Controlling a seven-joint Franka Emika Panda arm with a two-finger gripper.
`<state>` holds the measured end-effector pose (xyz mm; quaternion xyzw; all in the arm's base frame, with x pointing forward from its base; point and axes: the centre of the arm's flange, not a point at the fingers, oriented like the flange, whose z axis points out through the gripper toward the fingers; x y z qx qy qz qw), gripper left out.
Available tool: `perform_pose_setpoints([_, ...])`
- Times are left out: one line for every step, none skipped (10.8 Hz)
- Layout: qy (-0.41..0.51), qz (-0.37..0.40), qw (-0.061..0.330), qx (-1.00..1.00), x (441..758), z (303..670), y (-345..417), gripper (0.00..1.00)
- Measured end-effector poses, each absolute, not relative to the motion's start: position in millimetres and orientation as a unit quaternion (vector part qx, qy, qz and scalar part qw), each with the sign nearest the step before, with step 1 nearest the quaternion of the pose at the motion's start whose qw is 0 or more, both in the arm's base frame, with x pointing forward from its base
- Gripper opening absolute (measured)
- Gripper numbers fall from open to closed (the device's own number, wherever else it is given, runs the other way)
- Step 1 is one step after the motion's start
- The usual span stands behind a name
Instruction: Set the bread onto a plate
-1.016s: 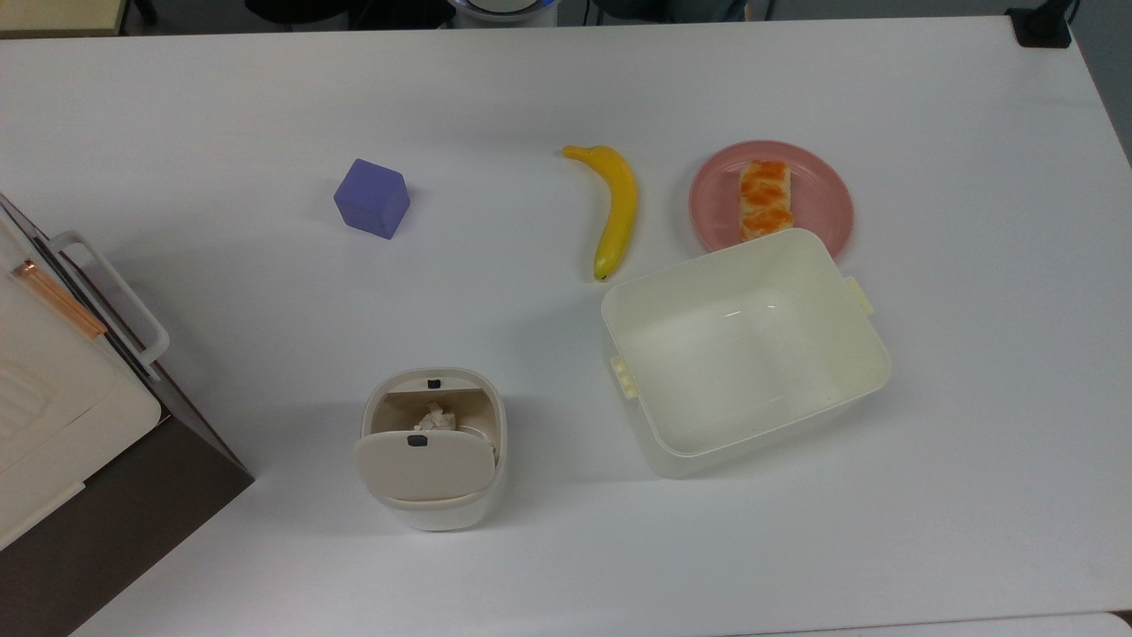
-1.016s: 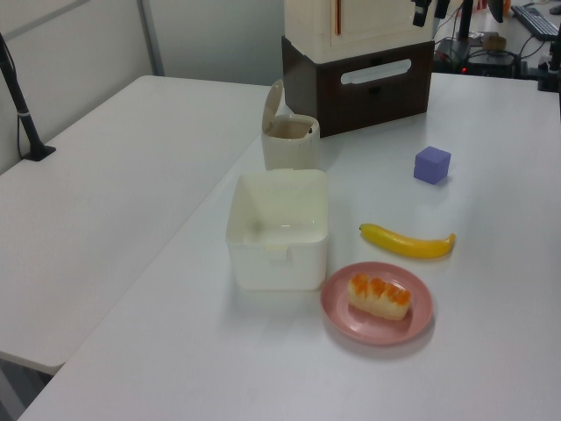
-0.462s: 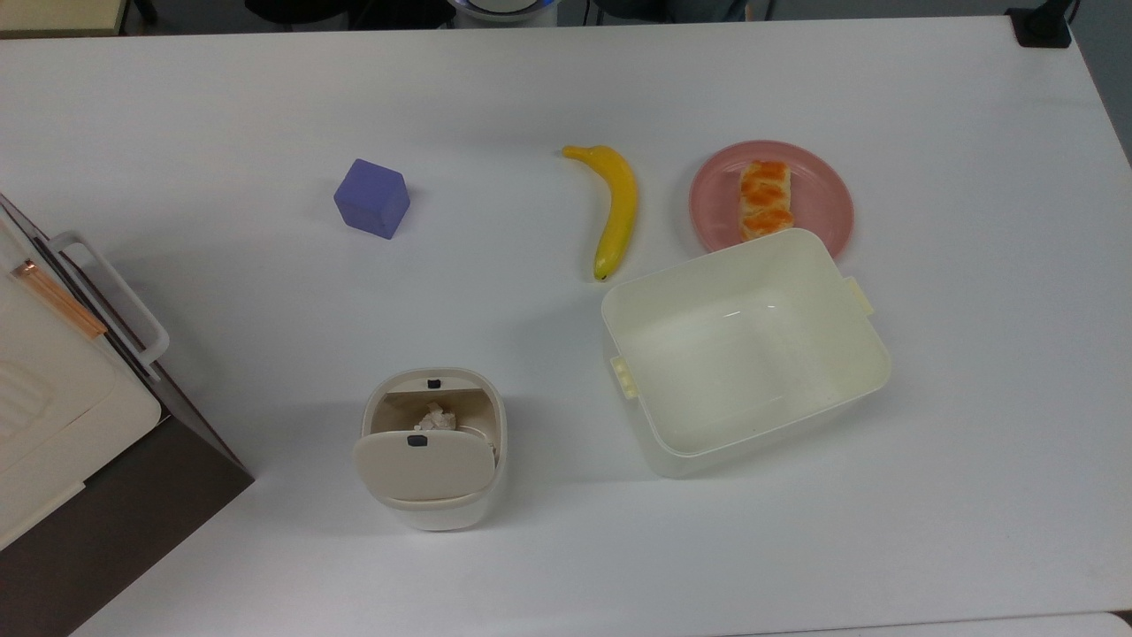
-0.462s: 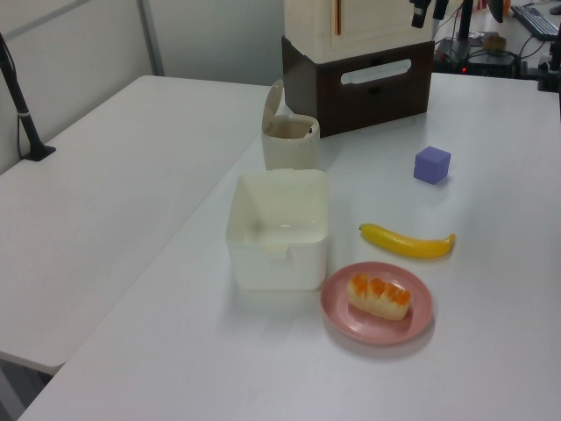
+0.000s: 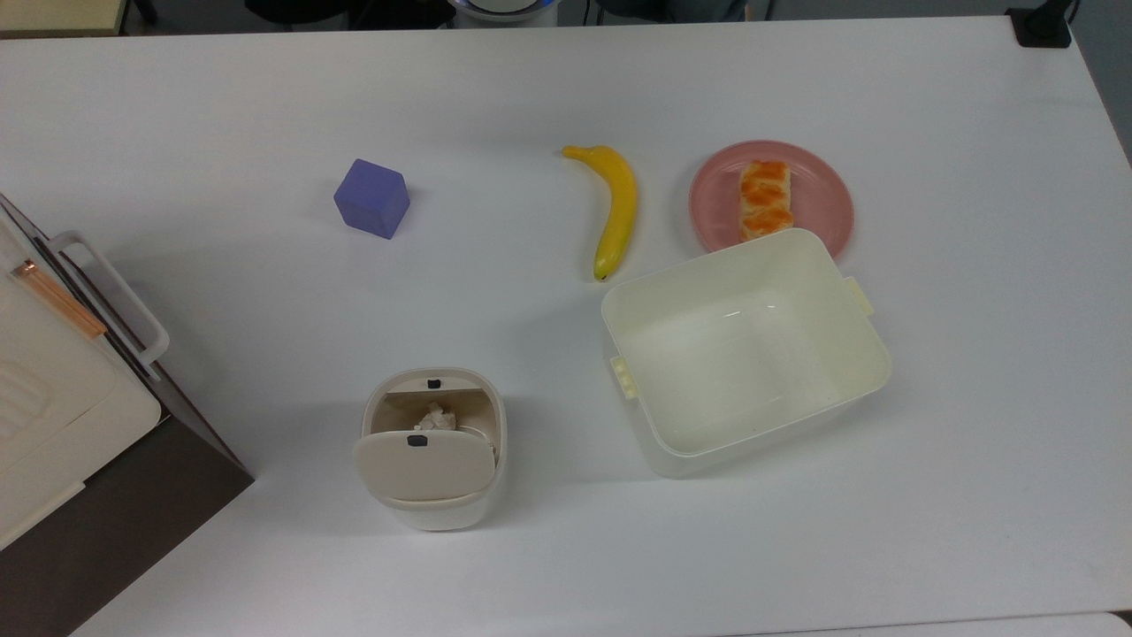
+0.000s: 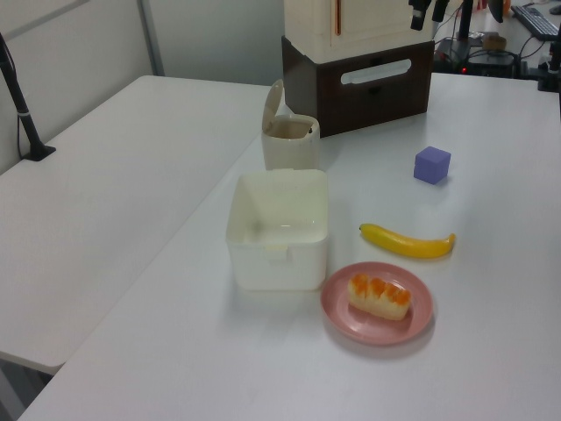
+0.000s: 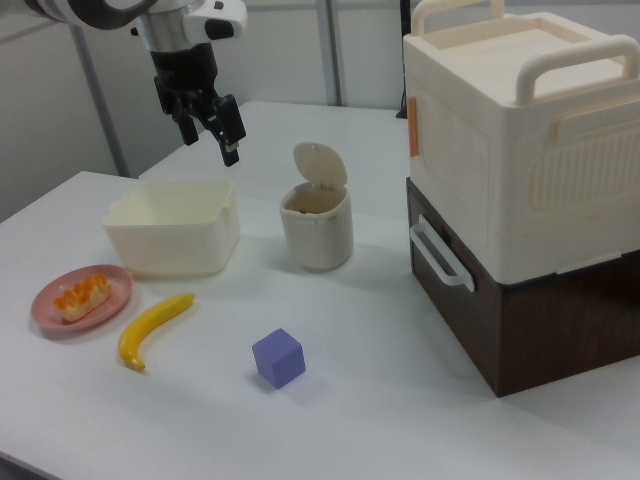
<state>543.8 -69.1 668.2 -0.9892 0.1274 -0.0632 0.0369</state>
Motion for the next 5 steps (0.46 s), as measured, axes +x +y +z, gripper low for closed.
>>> perform_pose_setpoints([0.129,-0.063,0.037,-0.989,543.8,668.1,-69.1,1.00])
perform_pose_setpoints([0.130,-0.063,0.037,-0.989,543.8,668.1,-69.1,1.00])
perform_pose_setpoints([0.130,-0.061,0.037,-0.989,544.0,666.6,-68.3,1.00])
perform_pose_setpoints([0.129,-0.059,0.038,-0.989,544.5,663.9,-66.4,1.00])
perform_pose_setpoints([0.128,-0.055,0.038,-0.990,544.8,660.7,-64.7,1.00])
